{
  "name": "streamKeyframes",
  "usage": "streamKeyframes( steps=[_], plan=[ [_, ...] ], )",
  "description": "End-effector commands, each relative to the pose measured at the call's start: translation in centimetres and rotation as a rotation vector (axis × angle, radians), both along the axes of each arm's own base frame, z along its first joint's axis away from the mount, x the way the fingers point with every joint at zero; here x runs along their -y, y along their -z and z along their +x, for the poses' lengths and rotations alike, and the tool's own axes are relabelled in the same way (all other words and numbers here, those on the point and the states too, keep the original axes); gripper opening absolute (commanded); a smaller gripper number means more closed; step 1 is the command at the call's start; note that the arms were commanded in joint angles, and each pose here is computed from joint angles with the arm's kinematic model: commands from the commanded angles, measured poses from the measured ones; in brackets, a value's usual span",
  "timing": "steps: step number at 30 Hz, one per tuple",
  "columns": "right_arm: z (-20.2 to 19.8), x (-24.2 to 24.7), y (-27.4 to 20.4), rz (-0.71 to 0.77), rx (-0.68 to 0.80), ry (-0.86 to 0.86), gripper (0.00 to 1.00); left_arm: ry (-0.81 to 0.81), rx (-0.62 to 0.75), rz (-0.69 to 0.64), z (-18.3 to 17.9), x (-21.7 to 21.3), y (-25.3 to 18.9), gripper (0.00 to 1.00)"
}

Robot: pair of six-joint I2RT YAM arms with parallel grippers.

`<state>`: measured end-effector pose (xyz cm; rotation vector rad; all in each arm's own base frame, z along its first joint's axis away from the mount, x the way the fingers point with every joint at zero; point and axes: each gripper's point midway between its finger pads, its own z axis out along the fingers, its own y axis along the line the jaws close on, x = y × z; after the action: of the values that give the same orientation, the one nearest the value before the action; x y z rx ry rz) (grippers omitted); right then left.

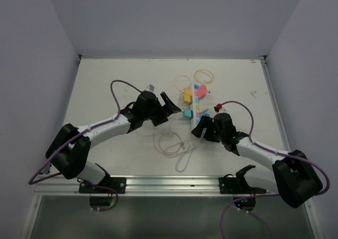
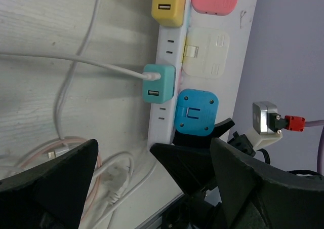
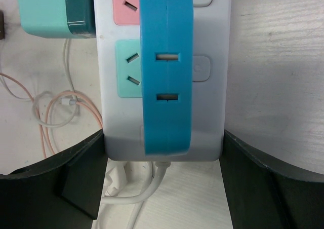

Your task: Pull the plug off the socket

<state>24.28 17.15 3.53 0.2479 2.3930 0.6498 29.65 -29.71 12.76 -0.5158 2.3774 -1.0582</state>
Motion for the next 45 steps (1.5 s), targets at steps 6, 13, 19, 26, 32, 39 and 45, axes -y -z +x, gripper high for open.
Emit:
streamKeyframes(
  steps=[6, 13, 19, 26, 32, 39, 45],
  plan=[
    [-1.1, 0.7, 1.7, -0.03, -0.06, -0.001, 0.0, -0.11, 0.146, -0.101, 2.6, 3.8, -2.4, 0.91],
    [-1.1, 0.6, 1.6, -0.026, -0.056, -0.003, 0.0, -0.138, 0.113, -0.057, 3.0, 4.8, 1.1, 0.88],
    [-1.1, 0.5, 1.8, -0.022, -0.061, -0.007, 0.0, -0.117, 0.171, -0.076, 3.8, 6.1, 1.5, 0.85],
    [-1.1, 0.5, 1.7, -0.022, -0.058, -0.008, 0.0, -0.109, 0.218, -0.092, 4.7, 7.2, 1.4, 0.77],
    [-1.1, 0.6, 1.7, -0.019, -0.056, -0.005, 0.0, -0.089, 0.205, -0.062, 4.5, 8.0, 2.8, 0.73],
    [-1.1, 0.6, 1.8, -0.02, -0.057, -0.008, 0.0, -0.079, 0.23, -0.049, 4.8, 8.9, 2.7, 0.59],
    [-1.1, 0.6, 1.8, -0.02, -0.059, -0.004, 0.0, -0.077, 0.25, -0.029, 4.8, 9.4, 2.3, 0.45]
  ],
)
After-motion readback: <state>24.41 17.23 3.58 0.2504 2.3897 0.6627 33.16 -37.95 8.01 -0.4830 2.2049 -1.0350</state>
